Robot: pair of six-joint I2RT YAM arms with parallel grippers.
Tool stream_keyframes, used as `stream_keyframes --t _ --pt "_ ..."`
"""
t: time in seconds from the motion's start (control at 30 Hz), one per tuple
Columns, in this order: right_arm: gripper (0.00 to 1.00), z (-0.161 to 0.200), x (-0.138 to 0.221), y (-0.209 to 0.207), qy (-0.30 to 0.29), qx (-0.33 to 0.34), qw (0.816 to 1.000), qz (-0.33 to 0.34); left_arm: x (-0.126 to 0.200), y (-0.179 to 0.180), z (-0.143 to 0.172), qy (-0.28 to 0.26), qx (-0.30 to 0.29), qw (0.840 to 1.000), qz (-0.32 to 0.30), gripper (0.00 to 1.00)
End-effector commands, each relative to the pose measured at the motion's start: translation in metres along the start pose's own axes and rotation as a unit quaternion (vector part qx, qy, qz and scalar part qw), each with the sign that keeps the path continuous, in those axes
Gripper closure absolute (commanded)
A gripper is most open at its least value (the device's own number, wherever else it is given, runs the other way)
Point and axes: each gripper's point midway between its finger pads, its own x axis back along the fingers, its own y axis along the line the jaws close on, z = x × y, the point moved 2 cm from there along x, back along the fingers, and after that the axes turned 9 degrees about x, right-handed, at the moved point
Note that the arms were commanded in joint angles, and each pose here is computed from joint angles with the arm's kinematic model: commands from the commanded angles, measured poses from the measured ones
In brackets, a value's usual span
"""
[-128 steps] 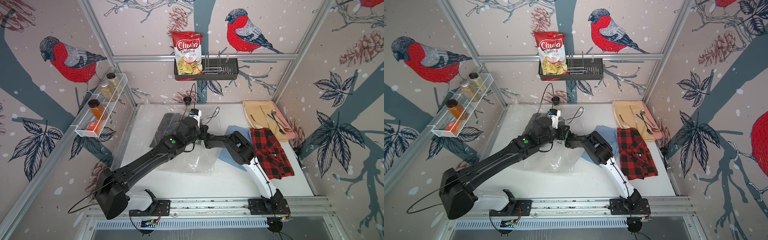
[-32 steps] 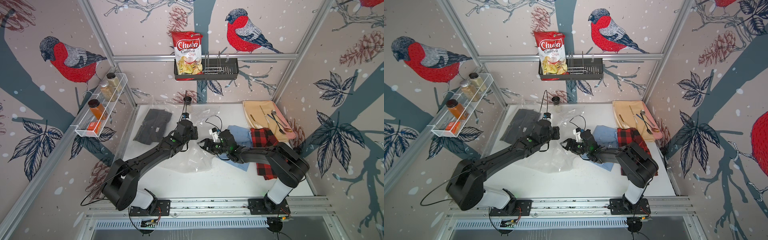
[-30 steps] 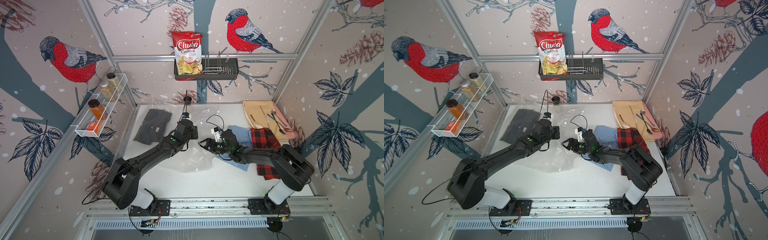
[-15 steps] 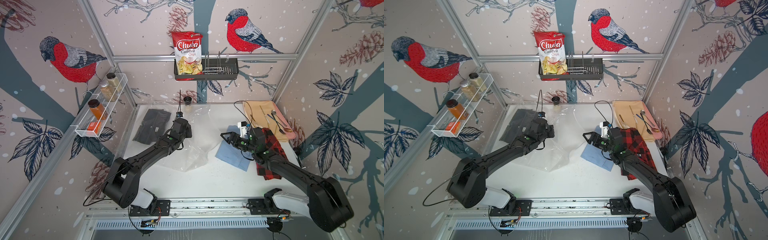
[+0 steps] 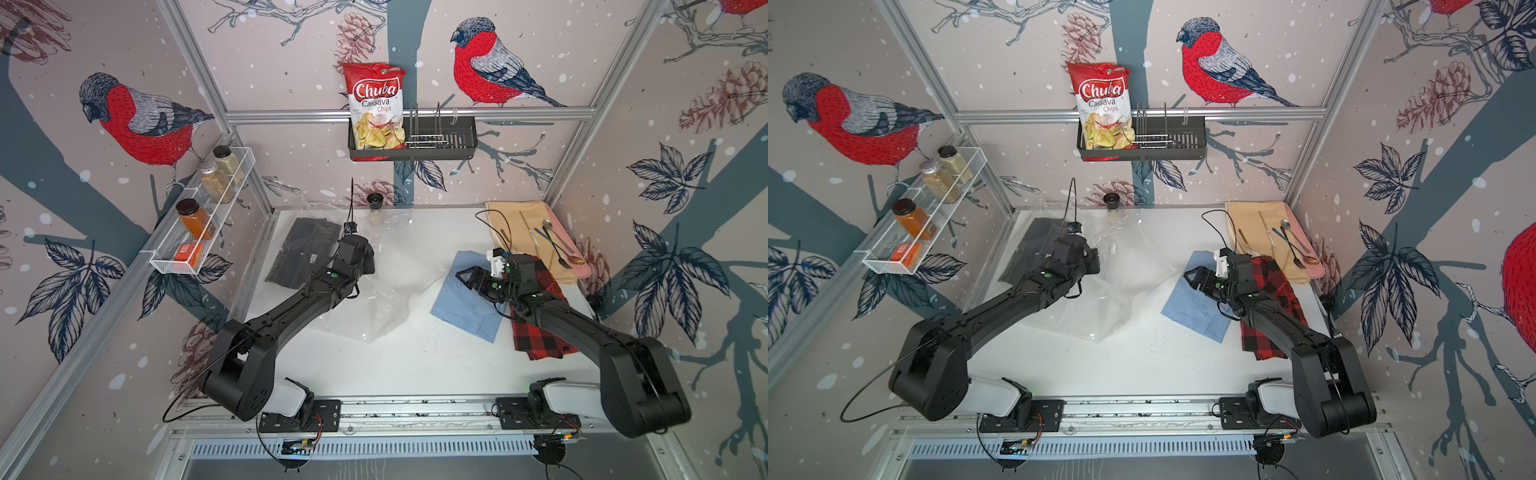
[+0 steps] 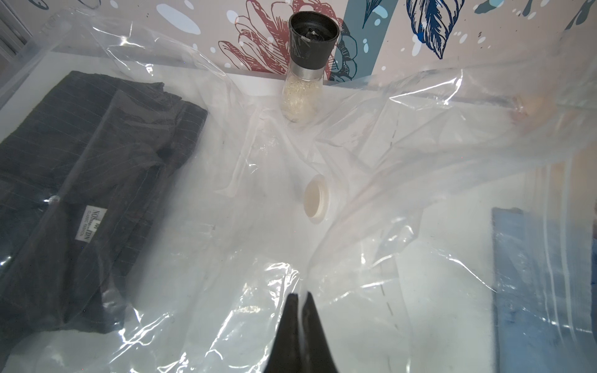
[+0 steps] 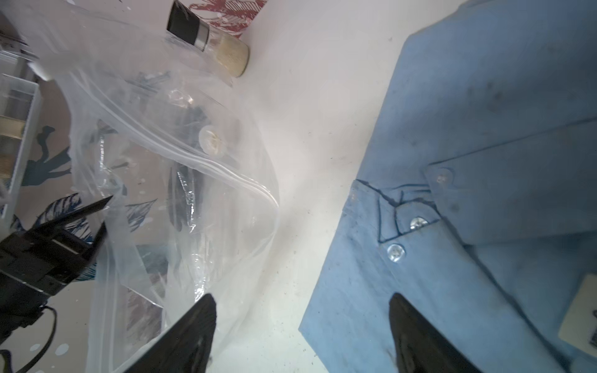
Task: Place the folded shirt into the vacuum bag
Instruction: Adjust the shirt at the center of the board.
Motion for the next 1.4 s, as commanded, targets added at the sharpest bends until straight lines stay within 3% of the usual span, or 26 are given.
stream_keyframes --t 0.0,0.17,0.47,0.8,0.93,1.07,1.37 --pt "0.17 0.0 -0.011 -0.001 0.011 0.02 1.0 0.008 0.004 -0.013 -0.002 0.013 0.0 0.999 0.037 1.0" --pt "0.18 0.007 -0.034 -0.002 0.041 0.031 0.998 0.036 0.003 -0.04 0.01 0.046 0.007 0.995 0.093 1.0" --pt "0.24 0.047 -0.051 -0.013 0.082 0.024 0.994 0.066 -0.009 -0.071 0.031 0.067 -0.009 0.991 0.114 1.0" --pt "0.25 0.093 -0.021 -0.043 0.099 0.003 0.985 0.141 -0.024 -0.081 0.047 0.086 -0.02 0.989 0.115 1.0" --pt "0.25 0.08 0.002 -0.038 0.069 0.015 0.984 0.163 -0.03 -0.081 0.053 0.094 -0.024 0.989 0.114 1.0" --pt "0.24 0.055 0.014 -0.012 0.037 0.04 0.99 0.132 -0.03 -0.09 0.057 0.102 -0.027 0.986 0.13 1.0" --pt "0.28 0.002 -0.006 -0.005 0.02 0.073 0.985 0.158 -0.023 -0.134 0.08 0.142 -0.02 0.967 0.21 1.0"
